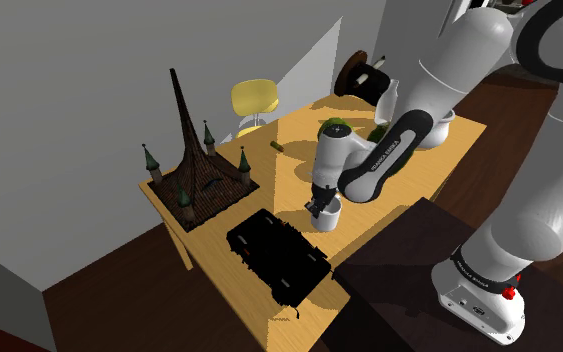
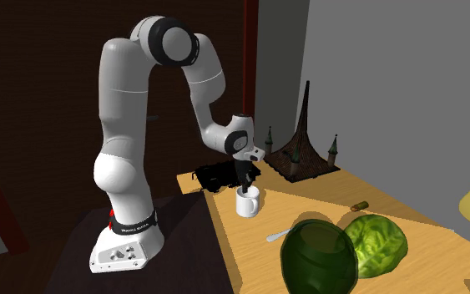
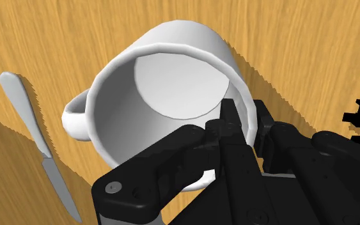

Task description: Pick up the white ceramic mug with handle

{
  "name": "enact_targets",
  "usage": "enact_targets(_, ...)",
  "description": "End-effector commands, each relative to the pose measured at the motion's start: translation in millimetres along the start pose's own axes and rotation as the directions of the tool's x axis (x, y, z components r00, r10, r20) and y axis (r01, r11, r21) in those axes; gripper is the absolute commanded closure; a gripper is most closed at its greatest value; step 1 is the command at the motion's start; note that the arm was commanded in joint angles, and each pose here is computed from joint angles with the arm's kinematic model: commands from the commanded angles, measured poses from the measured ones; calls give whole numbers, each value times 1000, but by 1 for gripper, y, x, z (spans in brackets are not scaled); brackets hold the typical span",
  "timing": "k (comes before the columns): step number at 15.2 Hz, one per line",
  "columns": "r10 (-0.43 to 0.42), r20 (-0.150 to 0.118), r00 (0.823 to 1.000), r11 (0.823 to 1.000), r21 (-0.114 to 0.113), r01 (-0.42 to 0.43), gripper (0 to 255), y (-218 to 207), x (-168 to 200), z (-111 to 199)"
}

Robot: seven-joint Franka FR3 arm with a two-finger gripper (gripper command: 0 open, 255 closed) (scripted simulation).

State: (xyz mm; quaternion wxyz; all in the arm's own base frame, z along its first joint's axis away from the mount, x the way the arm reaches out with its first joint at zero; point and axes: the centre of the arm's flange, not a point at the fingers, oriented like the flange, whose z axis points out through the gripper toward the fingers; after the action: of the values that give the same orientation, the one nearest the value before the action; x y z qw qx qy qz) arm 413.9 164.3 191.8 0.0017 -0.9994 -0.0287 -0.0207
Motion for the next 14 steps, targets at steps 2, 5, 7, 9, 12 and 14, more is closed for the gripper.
enact_targets(2,0,1,1000,1000,0,0,255,0,0,0)
enact_targets(5,0,1,1000,1000,0,0,255,0,-1,-4)
enact_targets(7,0,1,1000,1000,0,0,255,0,0,-15)
enact_targets(9,0,1,1000,1000,0,0,255,0,0,-26)
enact_targets(12,0,1,1000,1000,0,0,255,0,1,-41)
enact_targets(14,0,1,1000,1000,0,0,255,0,1,-52)
